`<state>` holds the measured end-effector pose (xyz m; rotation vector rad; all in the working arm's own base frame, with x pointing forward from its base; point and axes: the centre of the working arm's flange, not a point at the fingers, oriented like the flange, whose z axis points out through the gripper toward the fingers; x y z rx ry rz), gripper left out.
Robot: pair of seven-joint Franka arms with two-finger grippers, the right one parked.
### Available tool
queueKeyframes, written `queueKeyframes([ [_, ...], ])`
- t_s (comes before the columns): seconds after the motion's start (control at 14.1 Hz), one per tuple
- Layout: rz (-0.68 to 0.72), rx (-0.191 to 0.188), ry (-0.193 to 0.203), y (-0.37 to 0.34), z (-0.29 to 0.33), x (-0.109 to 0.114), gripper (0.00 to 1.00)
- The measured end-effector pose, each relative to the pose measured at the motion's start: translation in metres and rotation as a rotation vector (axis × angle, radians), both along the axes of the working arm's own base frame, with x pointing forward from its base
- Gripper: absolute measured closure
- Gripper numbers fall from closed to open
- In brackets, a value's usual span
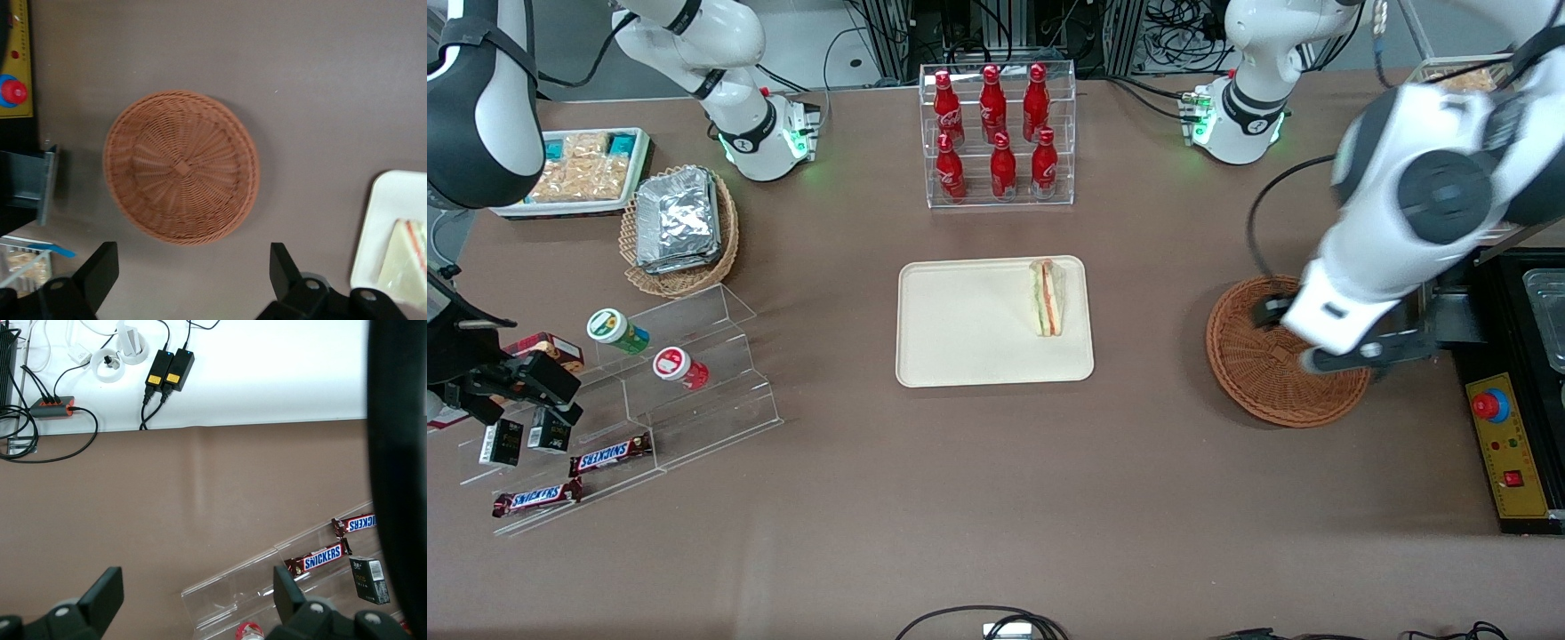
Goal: Place sandwich from basket to tray
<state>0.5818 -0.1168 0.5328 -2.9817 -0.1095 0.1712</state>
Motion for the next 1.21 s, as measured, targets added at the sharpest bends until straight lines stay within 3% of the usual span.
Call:
queueKeyframes([
  [0.21, -0.08, -0.03, 0.026, 0.049, 0.035, -0.018, 0.0],
  [0.57, -0.186, -0.073, 0.037, 0.088, 0.071, -0.046, 0.0],
  [0.85, -0.237, -0.076, 0.038, 0.071, 0.075, -0.051, 0.0],
  [1.21, -0.239, -0.125, 0.035, 0.064, 0.076, -0.052, 0.0],
])
